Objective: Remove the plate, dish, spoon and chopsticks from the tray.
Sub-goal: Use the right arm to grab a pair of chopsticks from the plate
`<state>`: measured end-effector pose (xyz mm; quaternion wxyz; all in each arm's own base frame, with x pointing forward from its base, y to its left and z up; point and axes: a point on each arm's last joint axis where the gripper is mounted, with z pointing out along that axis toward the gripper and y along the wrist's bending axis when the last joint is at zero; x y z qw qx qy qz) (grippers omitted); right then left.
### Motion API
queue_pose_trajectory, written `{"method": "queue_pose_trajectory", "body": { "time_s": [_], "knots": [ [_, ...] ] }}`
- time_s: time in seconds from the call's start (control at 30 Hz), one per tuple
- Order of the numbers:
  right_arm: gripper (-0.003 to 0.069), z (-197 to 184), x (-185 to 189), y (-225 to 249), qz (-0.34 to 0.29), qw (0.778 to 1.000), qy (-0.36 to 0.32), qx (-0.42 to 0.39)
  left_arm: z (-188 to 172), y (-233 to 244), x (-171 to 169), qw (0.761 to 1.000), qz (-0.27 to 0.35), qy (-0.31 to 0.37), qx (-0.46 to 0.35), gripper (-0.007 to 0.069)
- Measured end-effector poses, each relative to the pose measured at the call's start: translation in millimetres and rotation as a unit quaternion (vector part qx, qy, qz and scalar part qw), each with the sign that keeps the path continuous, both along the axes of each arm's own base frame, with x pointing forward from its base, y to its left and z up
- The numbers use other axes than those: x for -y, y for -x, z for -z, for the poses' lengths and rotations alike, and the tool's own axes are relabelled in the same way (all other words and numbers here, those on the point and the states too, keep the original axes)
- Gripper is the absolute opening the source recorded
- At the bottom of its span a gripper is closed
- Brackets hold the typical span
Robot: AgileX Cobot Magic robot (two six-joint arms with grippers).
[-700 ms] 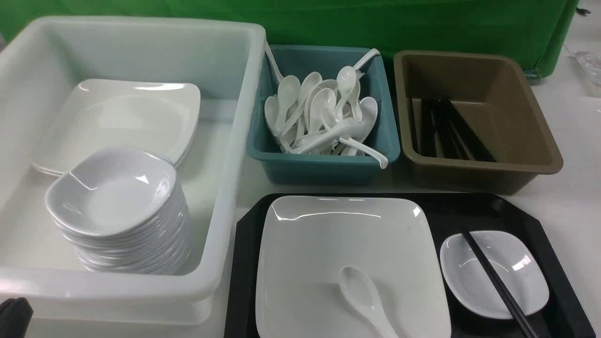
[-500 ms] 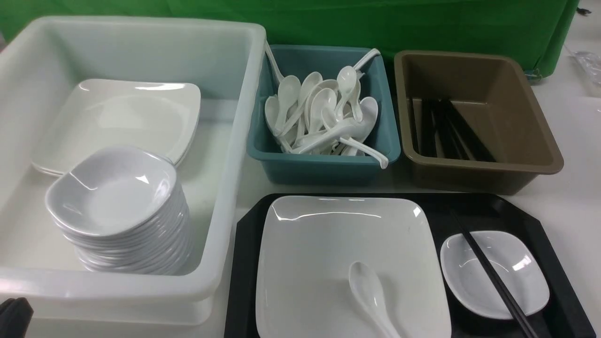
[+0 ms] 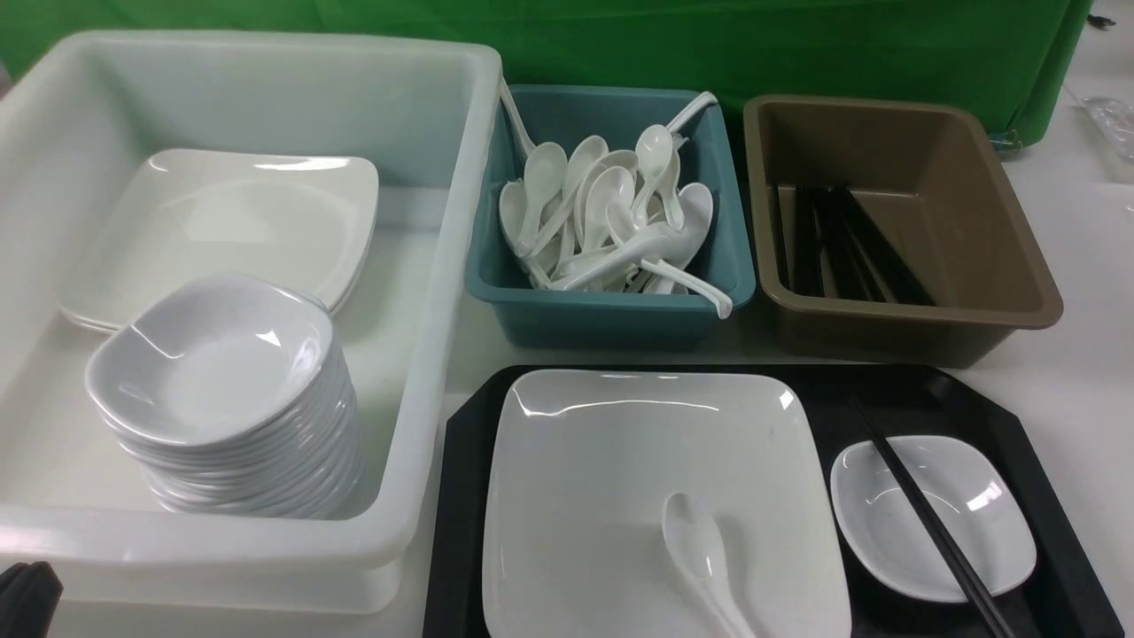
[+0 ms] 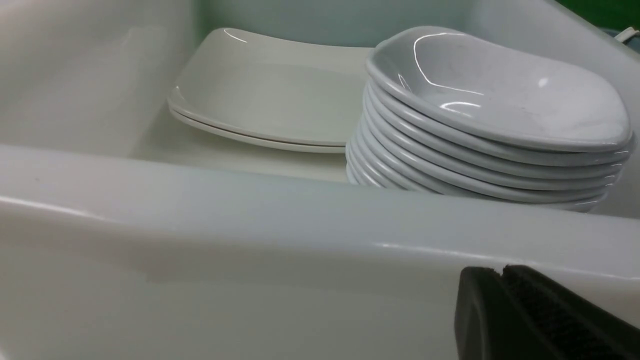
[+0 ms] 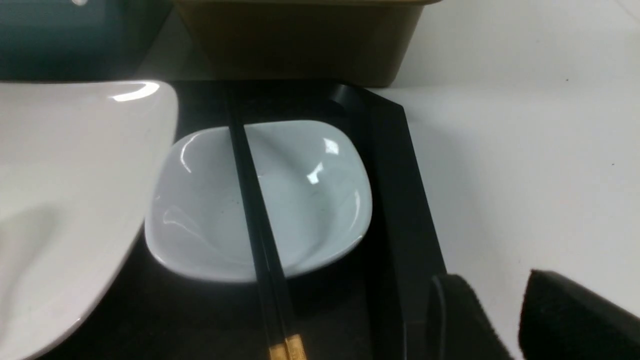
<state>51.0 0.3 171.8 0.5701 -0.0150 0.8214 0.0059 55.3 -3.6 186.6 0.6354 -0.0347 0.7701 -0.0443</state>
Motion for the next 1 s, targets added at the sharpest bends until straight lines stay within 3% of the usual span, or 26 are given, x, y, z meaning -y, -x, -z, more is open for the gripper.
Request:
{"method": "queue_pose_trajectory", "body": {
  "time_s": [0.17,0.23,0.33,0.43,0.53,0.73,0.77,0.83,1.0],
  "knots": [
    [0.0242,0.0,0.0,0.0,0.0,1.0,0.0,0.0,-5.7,-0.9,0.2,0.998,-0.006,0.047,0.03,0.0018],
    [0.0242,0.0,0.0,0.0,0.0,1.0,0.0,0.0,-16.7,-1.7,-1.7,0.98,-0.026,0.174,0.088,0.0018],
    [0.0242,0.0,0.0,0.0,0.0,1.0,0.0,0.0,-27.1,-0.9,-8.3,0.943,-0.055,0.292,0.148,0.0018],
    [0.0242,0.0,0.0,0.0,0.0,1.0,0.0,0.0,-30.5,-0.2,-11.3,0.928,-0.066,0.325,0.169,0.0018],
    [0.0242,0.0,0.0,0.0,0.0,1.0,0.0,0.0,-43.9,1.9,-1.3,0.942,-0.023,0.309,0.128,0.0018],
    [0.0242,0.0,0.0,0.0,0.0,1.0,0.0,0.0,-103.1,-7.3,15.7,0.985,0.065,0.161,0.026,0.0018],
    [0.0242,0.0,0.0,0.0,0.0,1.0,0.0,0.0,-108.1,-7.8,16.2,0.986,0.051,0.159,0.028,0.0018],
    [0.0242,0.0,0.0,0.0,0.0,1.0,0.0,0.0,-128.9,-22.3,25.9,0.984,0.133,0.111,-0.031,0.0018],
    [0.0242,0.0,0.0,0.0,0.0,1.0,0.0,0.0,-151.3,-44.7,48.2,0.965,0.241,0.066,-0.082,0.0018]
  ]
}}
